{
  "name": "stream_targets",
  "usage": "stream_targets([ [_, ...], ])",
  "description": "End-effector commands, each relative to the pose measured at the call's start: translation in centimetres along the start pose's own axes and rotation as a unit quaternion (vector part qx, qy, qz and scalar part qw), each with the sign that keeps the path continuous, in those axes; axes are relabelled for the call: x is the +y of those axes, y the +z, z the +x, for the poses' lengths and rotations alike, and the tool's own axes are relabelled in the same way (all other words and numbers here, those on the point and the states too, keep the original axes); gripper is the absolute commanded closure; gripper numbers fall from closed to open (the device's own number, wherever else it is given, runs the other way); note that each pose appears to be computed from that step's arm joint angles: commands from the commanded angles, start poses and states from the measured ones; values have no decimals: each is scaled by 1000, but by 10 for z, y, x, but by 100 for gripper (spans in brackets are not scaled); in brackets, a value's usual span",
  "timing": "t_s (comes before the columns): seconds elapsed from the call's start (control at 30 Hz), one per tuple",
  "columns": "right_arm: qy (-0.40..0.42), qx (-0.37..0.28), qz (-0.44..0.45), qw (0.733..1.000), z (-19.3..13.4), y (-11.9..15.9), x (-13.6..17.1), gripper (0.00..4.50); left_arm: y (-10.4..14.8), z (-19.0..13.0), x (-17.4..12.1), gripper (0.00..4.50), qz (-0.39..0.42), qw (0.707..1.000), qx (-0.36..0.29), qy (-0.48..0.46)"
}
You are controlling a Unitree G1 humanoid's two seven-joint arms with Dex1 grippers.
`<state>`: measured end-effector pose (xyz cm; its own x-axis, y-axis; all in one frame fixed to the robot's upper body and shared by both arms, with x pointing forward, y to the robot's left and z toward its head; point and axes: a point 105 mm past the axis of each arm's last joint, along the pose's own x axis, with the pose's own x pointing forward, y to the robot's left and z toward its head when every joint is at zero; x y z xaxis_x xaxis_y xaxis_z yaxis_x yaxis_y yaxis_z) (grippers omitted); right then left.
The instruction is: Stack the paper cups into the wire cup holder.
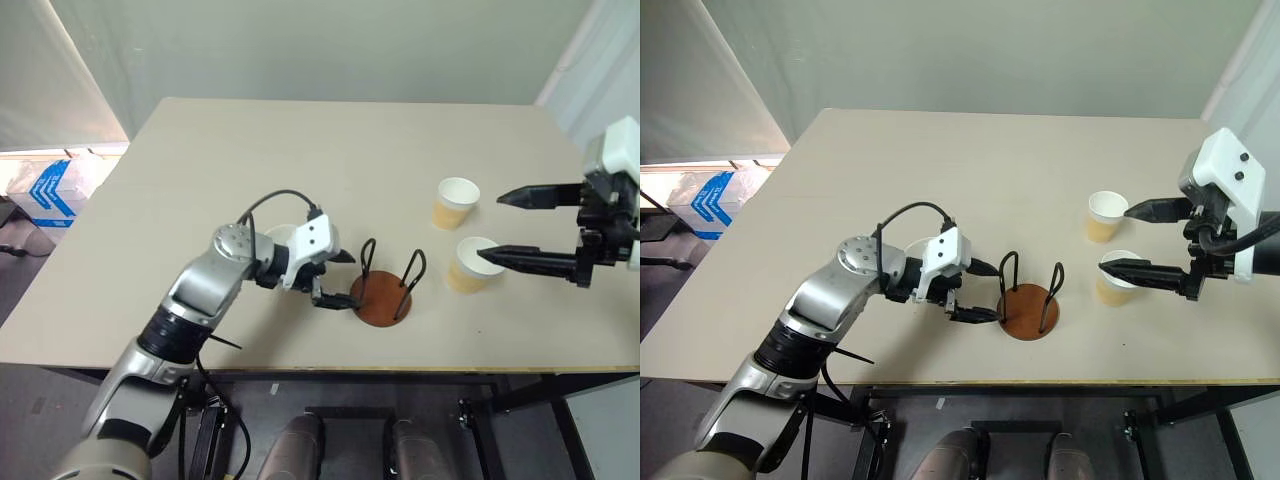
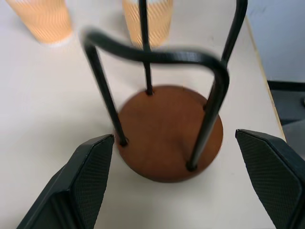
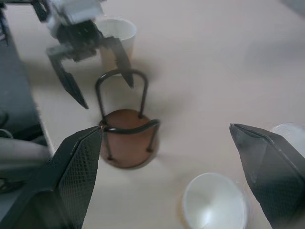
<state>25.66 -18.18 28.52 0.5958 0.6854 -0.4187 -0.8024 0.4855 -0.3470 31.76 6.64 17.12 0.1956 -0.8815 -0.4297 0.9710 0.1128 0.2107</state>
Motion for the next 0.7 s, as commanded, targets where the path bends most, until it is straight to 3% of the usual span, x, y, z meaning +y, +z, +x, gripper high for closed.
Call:
stream_targets([
  [0.03, -25, 5, -46, 999, 3, 5, -16, 0, 26, -19, 7, 3, 36, 999, -29, 18],
  [0.33, -50, 63, -132, 988, 47, -5, -67, 0, 25, -64, 24, 3, 15, 996, -31, 81],
  [0.7, -49, 133, -162, 977, 95, -31, -117, 0, 32, -71, 27, 3, -2, 991, -51, 122],
])
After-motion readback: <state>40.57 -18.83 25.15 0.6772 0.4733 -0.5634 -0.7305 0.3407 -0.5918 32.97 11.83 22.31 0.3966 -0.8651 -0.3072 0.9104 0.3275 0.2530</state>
